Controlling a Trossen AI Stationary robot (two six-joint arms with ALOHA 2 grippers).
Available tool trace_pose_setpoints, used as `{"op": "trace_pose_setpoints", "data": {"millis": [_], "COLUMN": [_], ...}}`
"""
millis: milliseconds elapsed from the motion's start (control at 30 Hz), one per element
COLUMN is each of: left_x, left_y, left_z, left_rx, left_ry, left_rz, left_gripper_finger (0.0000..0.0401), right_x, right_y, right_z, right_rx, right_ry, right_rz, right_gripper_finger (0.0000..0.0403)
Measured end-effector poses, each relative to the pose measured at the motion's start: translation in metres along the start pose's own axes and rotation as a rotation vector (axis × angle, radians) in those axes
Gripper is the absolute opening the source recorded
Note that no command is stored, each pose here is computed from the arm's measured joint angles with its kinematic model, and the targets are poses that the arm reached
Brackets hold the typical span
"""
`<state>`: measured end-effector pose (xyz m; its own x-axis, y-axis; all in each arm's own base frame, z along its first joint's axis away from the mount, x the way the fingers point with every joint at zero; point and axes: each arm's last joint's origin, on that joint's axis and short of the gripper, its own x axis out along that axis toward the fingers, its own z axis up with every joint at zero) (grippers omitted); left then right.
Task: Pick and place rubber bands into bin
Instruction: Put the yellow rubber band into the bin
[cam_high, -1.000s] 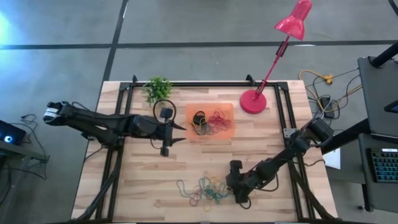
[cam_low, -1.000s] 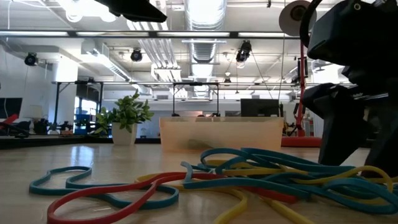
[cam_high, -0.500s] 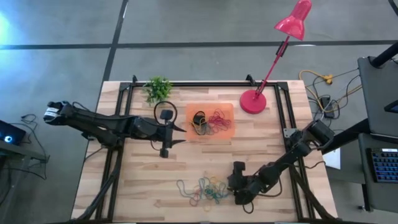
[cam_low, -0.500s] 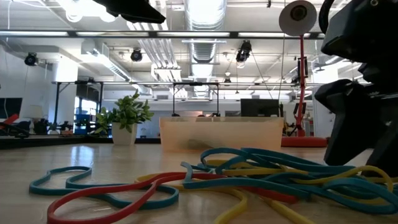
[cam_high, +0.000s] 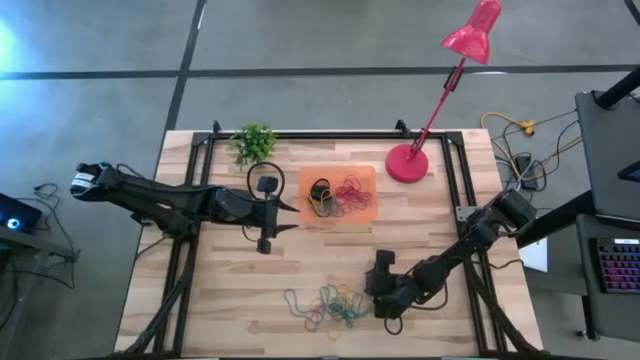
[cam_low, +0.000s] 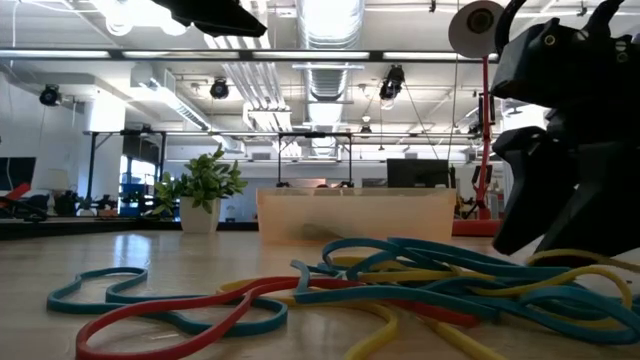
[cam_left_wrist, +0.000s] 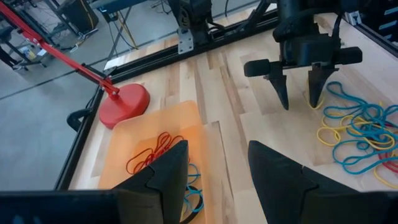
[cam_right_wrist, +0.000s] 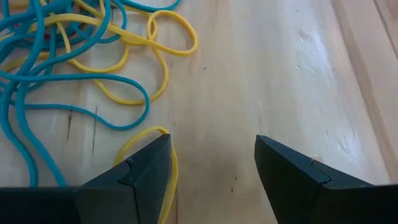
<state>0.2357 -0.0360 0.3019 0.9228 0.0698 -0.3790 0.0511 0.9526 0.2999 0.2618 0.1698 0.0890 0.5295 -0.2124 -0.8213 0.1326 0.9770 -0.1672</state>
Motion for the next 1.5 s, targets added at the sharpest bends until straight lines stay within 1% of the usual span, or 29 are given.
{"op": "trace_pose_setpoints", "data": {"millis": [133, 300, 433, 567, 700, 900, 1067, 1233, 1433, 1500], "left_x": [0.000, 0.000, 0.000, 0.000, 0.000, 0.000, 0.000, 0.000, 0.000, 0.000], "left_y": [0.000, 0.000, 0.000, 0.000, 0.000, 0.000, 0.000, 0.000, 0.000, 0.000], "left_z": [0.000, 0.000, 0.000, 0.000, 0.000, -0.001, -0.001, -0.001, -0.001, -0.001], "left_rx": [0.000, -0.010, -0.013, -0.015, -0.015, -0.015, -0.015, -0.015, -0.015, -0.015], "left_ry": [0.000, 0.000, 0.000, 0.000, 0.003, 0.009, 0.009, 0.009, 0.009, 0.009], "left_rz": [0.000, 0.000, 0.000, 0.000, -0.001, -0.002, -0.002, -0.002, -0.002, -0.002], "left_gripper_finger": [0.0153, 0.0153, 0.0153, 0.0153, 0.0153, 0.0153, 0.0153, 0.0153, 0.0153, 0.0153], "right_x": [-0.001, -0.004, -0.005, -0.005, -0.005, -0.007, -0.010, -0.012, -0.015, -0.016], "right_y": [0.003, 0.010, 0.012, 0.013, 0.014, 0.016, 0.020, 0.024, 0.027, 0.028], "right_z": [0.000, -0.003, -0.004, -0.004, -0.004, -0.007, -0.010, -0.013, -0.016, -0.017], "right_rx": [-0.039, -0.101, -0.110, -0.127, -0.171, -0.171, -0.174, -0.125, -0.029, -0.018], "right_ry": [-0.003, -0.030, -0.035, -0.029, -0.010, 0.010, 0.028, 0.037, 0.045, 0.038], "right_rz": [0.032, 0.056, 0.065, 0.092, 0.129, 0.149, 0.188, 0.198, 0.196, 0.187], "right_gripper_finger": [0.0202, 0.0160, 0.0132, 0.0117, 0.0112, 0.0111, 0.0111, 0.0111, 0.0109, 0.0105]}}
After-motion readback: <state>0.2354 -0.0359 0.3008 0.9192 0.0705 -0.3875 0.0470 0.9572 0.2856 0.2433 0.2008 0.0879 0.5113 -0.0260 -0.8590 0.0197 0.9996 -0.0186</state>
